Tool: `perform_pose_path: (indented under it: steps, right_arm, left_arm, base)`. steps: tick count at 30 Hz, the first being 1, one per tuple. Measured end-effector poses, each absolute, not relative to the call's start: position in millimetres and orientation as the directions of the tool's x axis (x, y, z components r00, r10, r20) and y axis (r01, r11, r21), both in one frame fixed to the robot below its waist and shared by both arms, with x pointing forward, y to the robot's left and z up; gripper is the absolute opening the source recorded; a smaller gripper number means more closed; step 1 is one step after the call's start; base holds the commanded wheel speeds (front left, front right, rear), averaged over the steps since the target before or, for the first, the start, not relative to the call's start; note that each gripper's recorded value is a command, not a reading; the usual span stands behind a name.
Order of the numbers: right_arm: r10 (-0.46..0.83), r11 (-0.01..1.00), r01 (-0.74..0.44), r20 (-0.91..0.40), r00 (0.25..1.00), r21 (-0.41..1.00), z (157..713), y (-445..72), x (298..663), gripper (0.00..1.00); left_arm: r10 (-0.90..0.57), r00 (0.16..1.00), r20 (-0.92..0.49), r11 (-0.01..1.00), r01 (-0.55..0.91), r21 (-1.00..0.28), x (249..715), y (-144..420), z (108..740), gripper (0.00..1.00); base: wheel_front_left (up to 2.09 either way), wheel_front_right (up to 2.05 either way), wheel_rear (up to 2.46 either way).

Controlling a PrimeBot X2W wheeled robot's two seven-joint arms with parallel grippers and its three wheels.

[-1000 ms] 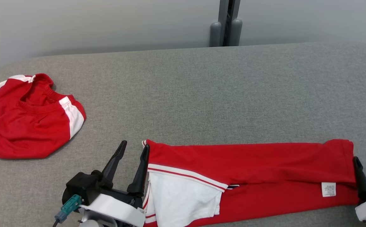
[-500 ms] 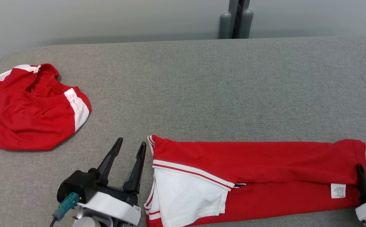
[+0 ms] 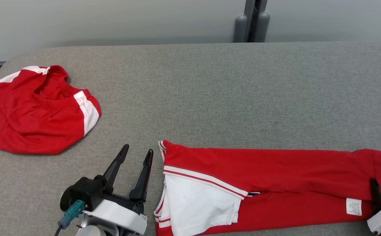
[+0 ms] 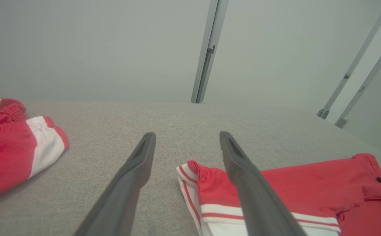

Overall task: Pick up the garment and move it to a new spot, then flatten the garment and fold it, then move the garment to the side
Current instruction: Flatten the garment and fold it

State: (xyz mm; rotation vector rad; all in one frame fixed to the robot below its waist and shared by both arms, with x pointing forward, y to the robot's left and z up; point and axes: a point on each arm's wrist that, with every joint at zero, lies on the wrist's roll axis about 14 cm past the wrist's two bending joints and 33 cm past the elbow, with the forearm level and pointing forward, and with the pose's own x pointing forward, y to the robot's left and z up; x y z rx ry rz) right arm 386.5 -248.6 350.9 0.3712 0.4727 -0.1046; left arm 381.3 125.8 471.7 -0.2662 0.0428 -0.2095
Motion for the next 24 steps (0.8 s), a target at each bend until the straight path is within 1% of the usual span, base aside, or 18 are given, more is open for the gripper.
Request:
perform_pose_path:
  steps: [7,12,15,21,24]
  right_arm:
    - [-0.006,0.937,0.164,-0.451,0.892,0.31,357.3,-252.4,392.2,0.0]
    - [-0.047,0.945,0.18,-0.431,0.901,0.274,368.5,-274.2,397.4,0.0]
    - [-0.068,0.962,0.173,-0.427,0.902,0.212,375.3,-290.8,399.6,0.0]
    - [-0.149,0.969,0.216,-0.416,0.897,0.117,390.4,-332.4,406.4,0.0]
    - [-0.134,0.969,0.204,-0.395,0.909,0.14,396.6,-326.2,412.7,0.0]
  left_arm:
    - [-0.2,0.98,-0.011,0.945,0.19,-0.266,382.6,127.7,472.7,1.0]
    - [-0.197,0.98,-0.003,0.944,0.189,-0.27,383.0,127.2,475.1,1.0]
    - [-0.198,0.98,0.003,0.943,0.191,-0.273,383.0,126.3,476.9,1.0]
    - [-0.196,0.98,0.013,0.942,0.192,-0.275,383.1,125.0,480.0,1.0]
    - [-0.189,0.982,0.018,0.94,0.187,-0.287,383.1,125.8,481.7,1.0]
  base:
    - [0.0,0.0,0.0]
    - [0.0,0.0,0.0]
    - [0.0,0.0,0.0]
    - [0.0,0.0,0.0]
    - [0.0,0.0,0.0]
